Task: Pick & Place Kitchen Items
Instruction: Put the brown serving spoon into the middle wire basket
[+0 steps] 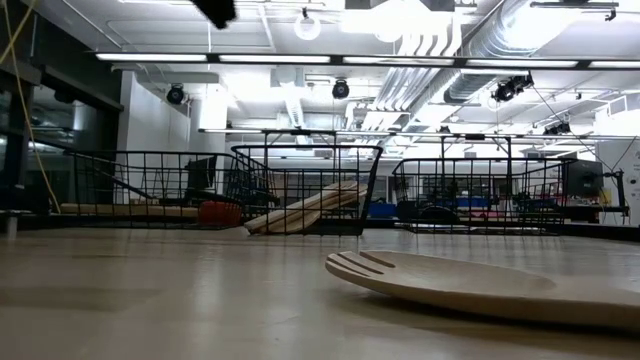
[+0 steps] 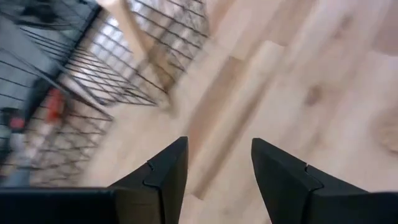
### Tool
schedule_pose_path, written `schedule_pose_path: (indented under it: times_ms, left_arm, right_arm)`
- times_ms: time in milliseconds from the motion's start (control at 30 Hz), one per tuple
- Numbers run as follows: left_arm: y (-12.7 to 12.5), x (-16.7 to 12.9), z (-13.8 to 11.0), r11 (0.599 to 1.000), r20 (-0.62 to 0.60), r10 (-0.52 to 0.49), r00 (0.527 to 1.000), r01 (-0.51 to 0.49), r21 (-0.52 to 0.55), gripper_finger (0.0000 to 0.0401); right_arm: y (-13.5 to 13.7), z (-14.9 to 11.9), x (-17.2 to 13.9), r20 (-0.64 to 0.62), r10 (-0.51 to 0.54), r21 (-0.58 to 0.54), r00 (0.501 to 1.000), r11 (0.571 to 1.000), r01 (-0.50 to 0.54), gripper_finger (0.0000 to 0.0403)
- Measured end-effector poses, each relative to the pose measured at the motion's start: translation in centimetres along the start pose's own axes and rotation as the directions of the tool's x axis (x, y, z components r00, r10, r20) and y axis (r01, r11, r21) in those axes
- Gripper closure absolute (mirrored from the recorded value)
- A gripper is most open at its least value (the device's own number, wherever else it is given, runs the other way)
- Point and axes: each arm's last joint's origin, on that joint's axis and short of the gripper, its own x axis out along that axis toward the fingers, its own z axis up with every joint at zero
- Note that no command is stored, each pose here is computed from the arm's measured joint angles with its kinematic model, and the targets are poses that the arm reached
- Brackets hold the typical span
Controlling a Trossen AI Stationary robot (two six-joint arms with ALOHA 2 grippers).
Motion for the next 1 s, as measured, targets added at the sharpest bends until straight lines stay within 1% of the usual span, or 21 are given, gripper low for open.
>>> schedule_pose_path:
  times_ms: [67,167,267,333,433,500,600,733,833,1000]
  left_arm:
    - [-0.1,-0.7,-1.1,0.997,0.037,-0.066,0.997,0.067,-0.038,0.0229]
    - [0.3,-1.6,-3.3,0.988,0.07,-0.135,0.988,0.14,-0.072,0.0229]
    - [0.3,-2.0,-5.2,0.969,0.114,-0.207,0.972,0.219,-0.109,0.0229]
    - [0.3,-2.1,-6.6,0.957,0.137,-0.242,0.96,0.26,-0.128,0.0229]
    - [0.4,-2.4,-8.4,0.935,0.181,-0.282,0.942,0.312,-0.167,0.0229]
    - [0.4,-2.5,-9.4,0.919,0.218,-0.303,0.928,0.345,-0.191,0.0229]
    - [0.3,-2.9,-10.3,0.897,0.277,-0.323,0.905,0.386,-0.214,0.0229]
    - [-0.1,-3.3,-10.9,0.878,0.316,-0.335,0.888,0.415,-0.237,0.0229]
    - [-0.1,-3.4,-10.7,0.871,0.327,-0.336,0.883,0.424,-0.249,0.0229]
    - [-0.1,-3.3,-10.7,0.872,0.334,-0.329,0.883,0.42,-0.25,0.0229]
  right_arm:
    - [0.7,-0.6,1.3,-0.029,-0.015,0.01,0.999,1.0,0.015,0.0151]
    - [2.0,-1.3,3.2,-0.076,-0.013,0.018,0.997,1.0,0.014,0.0151]
    - [3.2,-2.0,4.9,-0.128,-0.013,0.034,0.992,0.999,0.018,0.0151]
    - [4.0,-2.6,5.9,-0.182,-0.025,0.052,0.983,0.998,0.035,0.0151]
    - [4.9,-3.8,6.9,-0.3,-0.044,0.086,0.953,0.994,0.073,0.0151]
    - [5.2,-4.9,7.2,-0.392,-0.067,0.101,0.917,0.988,0.116,0.0151]
    - [5.1,-7.1,7.6,-0.519,-0.117,0.107,0.847,0.974,0.2,0.0151]
    - [4.9,-10.4,8.3,-0.644,-0.206,0.045,0.737,0.951,0.305,0.0151]
    - [4.8,-12.9,9.1,-0.704,-0.25,-0.011,0.665,0.94,0.341,0.0151]
    - [4.7,-16.8,10.6,-0.747,-0.302,-0.081,0.593,0.926,0.368,0.0151]
